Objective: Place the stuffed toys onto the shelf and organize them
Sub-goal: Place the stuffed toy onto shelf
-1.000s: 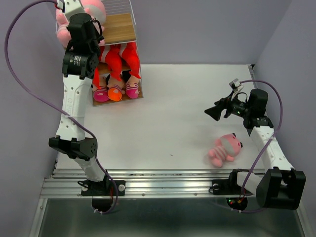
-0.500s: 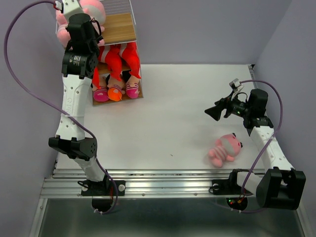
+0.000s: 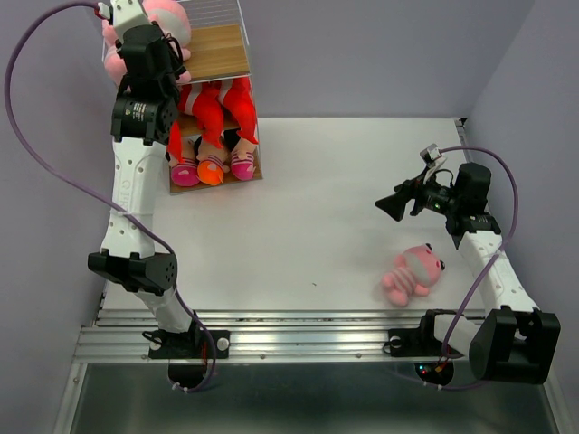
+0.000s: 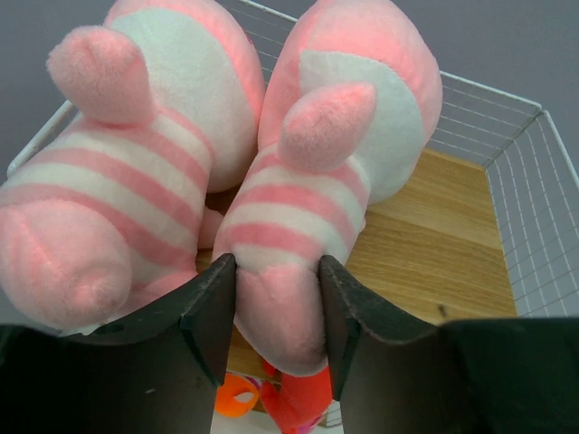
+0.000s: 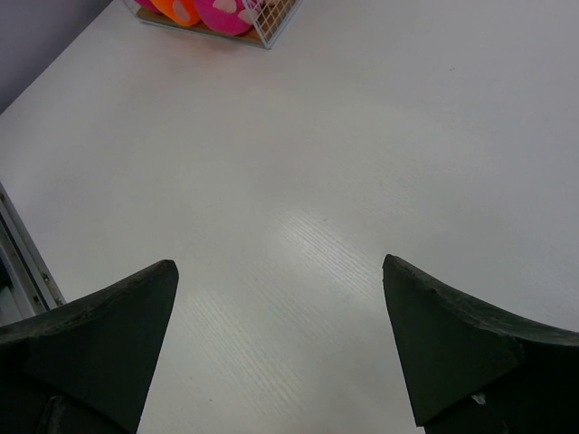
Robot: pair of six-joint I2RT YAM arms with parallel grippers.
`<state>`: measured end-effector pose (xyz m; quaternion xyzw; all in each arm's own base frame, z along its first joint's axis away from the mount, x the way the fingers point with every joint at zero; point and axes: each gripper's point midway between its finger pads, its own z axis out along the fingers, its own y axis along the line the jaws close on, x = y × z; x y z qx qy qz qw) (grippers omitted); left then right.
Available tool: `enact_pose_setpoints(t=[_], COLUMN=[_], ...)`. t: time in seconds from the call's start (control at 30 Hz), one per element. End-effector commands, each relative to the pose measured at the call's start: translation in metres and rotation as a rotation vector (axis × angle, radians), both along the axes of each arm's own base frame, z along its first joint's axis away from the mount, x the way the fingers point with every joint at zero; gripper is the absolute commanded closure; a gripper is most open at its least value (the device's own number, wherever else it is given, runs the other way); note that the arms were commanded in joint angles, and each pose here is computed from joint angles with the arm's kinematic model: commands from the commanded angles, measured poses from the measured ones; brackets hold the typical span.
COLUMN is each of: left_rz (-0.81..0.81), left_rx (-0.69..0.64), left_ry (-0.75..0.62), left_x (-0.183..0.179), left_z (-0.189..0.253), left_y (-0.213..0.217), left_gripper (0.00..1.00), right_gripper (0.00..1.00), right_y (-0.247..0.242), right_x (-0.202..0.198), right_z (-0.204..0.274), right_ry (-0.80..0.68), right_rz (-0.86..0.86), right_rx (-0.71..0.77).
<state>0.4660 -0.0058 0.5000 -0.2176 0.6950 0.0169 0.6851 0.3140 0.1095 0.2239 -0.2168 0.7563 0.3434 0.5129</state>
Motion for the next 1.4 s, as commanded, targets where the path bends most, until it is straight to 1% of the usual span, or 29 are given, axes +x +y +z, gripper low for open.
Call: enact_pose_setpoints(t=[0.0, 0.07, 0.1, 0.13, 0.2, 0.33, 0.37, 0.47, 0.5, 0.57, 0.6, 0.7, 0.77, 1.07, 1.37], left_rz=[0.015, 0.016, 0.015, 0.013, 0.013, 0.01, 0.009, 0.006, 0.004, 0.003, 0.006, -0.002, -0.005, -0.029, -0.053], left_rx=[-0.014, -0.014, -0.017, -0.017, -0.019, -0.022, -0.022, -0.023, -0.025, -0.025, -0.027, -0.027, -0.031, -0.04, -0.039], left_ry=[-0.077, -0.079, -0.082, -0.085, -0.087, -0.09, -0.091, -0.093, -0.096, -0.101, -0.104, -0.11, -0.115, -0.137, -0.181], left_x=[-0.017, -0.017, -0.017, -0.018, -0.018, -0.019, -0.019, -0.02, -0.02, -0.021, -0.022, -0.024, -0.025, -0.032, -0.054], left_z=[0.027, 0.027, 0.028, 0.029, 0.03, 0.03, 0.031, 0.031, 0.032, 0.034, 0.035, 0.038, 0.04, 0.048, 0.067], left_y=[0.006, 0.007, 0.006, 0.006, 0.006, 0.006, 0.005, 0.005, 0.005, 0.004, 0.005, 0.004, 0.004, 0.001, 0.001], left_gripper=[0.46, 0.46, 0.42, 0.41, 0.37, 0.35, 0.32, 0.29, 0.25, 0.24, 0.17, 0.15, 0.01, 0.01, 0.01], right_gripper=[0.0, 0.0, 0.0, 0.0, 0.0, 0.0, 0.0, 0.0, 0.0, 0.0, 0.0, 0.0, 0.0, 0.0, 0.0], right_y=[-0.002, -0.002, -0.002, -0.002, -0.002, -0.003, -0.003, -0.003, -0.003, -0.003, -0.003, -0.003, -0.003, -0.004, -0.003], right_x=[0.0, 0.0, 0.0, 0.0, 0.001, 0.001, 0.001, 0.001, 0.001, 0.001, 0.001, 0.001, 0.001, 0.001, -0.003], right_z=[0.0, 0.001, 0.0, 0.001, 0.001, 0.001, 0.001, 0.001, 0.0, -0.001, 0.0, -0.001, 0.0, -0.001, -0.001], right_ry=[-0.03, -0.031, -0.028, -0.031, -0.031, -0.032, -0.033, -0.033, -0.03, -0.03, -0.031, -0.031, -0.035, -0.036, -0.054], right_rz=[-0.006, -0.005, -0.007, -0.007, -0.008, -0.009, -0.01, -0.01, -0.01, -0.011, -0.011, -0.012, -0.012, -0.01, 0.016], right_rx=[-0.017, -0.018, -0.019, -0.019, -0.02, -0.021, -0.023, -0.023, -0.023, -0.024, -0.024, -0.025, -0.028, -0.034, -0.057])
